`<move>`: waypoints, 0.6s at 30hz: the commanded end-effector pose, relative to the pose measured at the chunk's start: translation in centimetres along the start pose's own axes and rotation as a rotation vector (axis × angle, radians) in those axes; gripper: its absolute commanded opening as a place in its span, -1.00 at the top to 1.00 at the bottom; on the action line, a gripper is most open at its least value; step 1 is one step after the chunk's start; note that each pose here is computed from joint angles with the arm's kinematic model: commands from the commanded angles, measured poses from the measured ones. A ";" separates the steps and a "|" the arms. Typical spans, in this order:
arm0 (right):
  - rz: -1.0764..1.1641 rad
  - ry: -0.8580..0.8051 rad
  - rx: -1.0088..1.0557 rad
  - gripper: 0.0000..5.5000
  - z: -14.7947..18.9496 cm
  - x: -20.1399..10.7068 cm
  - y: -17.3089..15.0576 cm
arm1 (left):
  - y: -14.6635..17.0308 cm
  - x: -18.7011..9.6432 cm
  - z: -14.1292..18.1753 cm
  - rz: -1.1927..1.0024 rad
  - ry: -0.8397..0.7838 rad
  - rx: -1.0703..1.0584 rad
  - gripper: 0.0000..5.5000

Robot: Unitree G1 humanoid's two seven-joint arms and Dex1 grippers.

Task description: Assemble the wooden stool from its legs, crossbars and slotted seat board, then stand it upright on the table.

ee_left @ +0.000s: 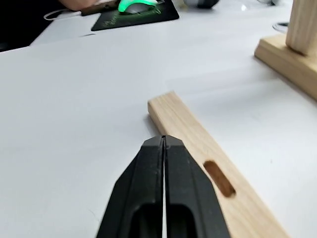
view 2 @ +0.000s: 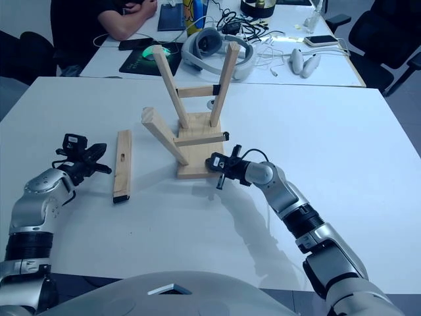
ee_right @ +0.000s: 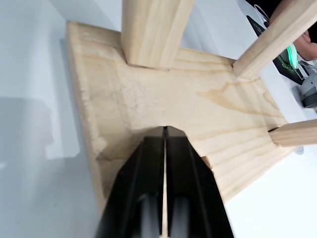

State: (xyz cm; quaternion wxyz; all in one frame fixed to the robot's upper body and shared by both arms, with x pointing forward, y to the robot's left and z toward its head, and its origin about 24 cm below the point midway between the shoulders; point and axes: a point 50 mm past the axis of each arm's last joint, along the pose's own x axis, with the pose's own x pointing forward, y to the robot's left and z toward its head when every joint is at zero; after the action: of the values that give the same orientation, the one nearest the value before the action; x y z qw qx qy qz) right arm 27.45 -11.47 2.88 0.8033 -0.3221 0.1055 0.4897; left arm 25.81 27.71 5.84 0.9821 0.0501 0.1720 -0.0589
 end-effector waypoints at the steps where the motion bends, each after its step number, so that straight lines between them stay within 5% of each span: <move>1: 0.174 0.166 0.210 1.00 -4.5 -0.4 6.0 | 0.1 -0.9 1.4 0.078 -0.063 -0.097 0.74; 9: 0.128 0.106 0.261 1.00 -2.8 1.2 7.1 | -4.0 -0.6 1.5 0.024 0.001 -0.170 0.31; 18: -0.031 0.115 0.163 1.00 -3.3 0.6 5.2 | -4.7 -1.2 0.9 0.113 0.045 -0.253 -0.13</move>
State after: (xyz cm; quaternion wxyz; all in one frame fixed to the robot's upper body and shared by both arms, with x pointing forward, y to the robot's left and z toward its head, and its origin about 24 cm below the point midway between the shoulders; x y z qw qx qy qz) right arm 25.29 -9.14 1.85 0.8411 -0.2602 0.0796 0.4675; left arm 25.01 23.23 7.21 0.9817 -0.0546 0.1823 -0.0005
